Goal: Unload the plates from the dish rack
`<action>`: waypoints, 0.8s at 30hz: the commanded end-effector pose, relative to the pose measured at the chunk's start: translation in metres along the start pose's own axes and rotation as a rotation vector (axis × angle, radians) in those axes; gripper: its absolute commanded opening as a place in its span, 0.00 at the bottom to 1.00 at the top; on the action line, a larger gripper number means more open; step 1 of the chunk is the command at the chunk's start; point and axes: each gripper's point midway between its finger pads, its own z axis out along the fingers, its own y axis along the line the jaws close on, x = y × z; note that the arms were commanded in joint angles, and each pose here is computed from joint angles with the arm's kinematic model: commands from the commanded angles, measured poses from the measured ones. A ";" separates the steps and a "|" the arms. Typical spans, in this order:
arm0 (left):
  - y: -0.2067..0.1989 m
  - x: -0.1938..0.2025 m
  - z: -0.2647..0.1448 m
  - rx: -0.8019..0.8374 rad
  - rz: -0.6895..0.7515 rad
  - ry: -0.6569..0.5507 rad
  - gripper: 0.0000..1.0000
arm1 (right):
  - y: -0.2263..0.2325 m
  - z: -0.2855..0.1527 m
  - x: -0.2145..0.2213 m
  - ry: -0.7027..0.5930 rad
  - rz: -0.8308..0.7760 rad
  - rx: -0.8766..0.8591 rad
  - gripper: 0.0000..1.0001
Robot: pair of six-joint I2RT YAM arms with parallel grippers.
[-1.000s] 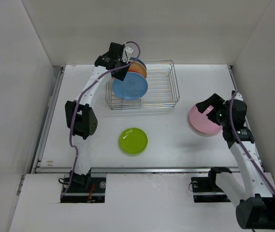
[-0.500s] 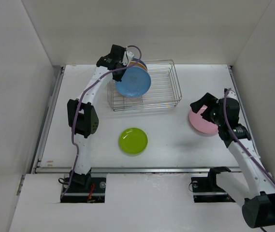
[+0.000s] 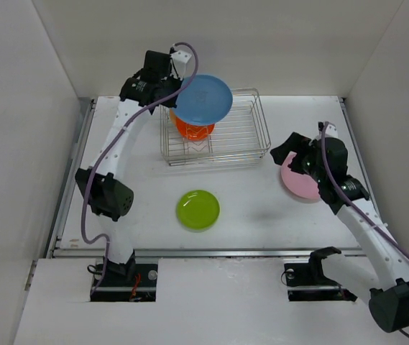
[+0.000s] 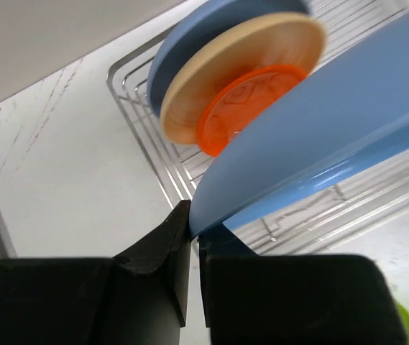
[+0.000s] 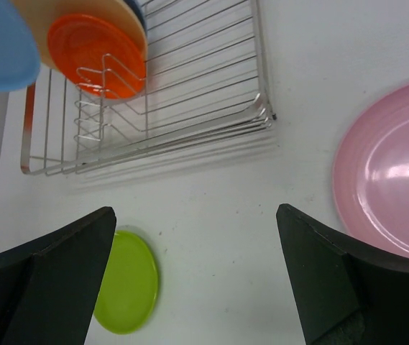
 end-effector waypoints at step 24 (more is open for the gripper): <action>-0.150 0.107 -0.082 0.726 -0.118 0.512 0.00 | 0.090 0.052 0.035 0.105 -0.136 -0.246 0.97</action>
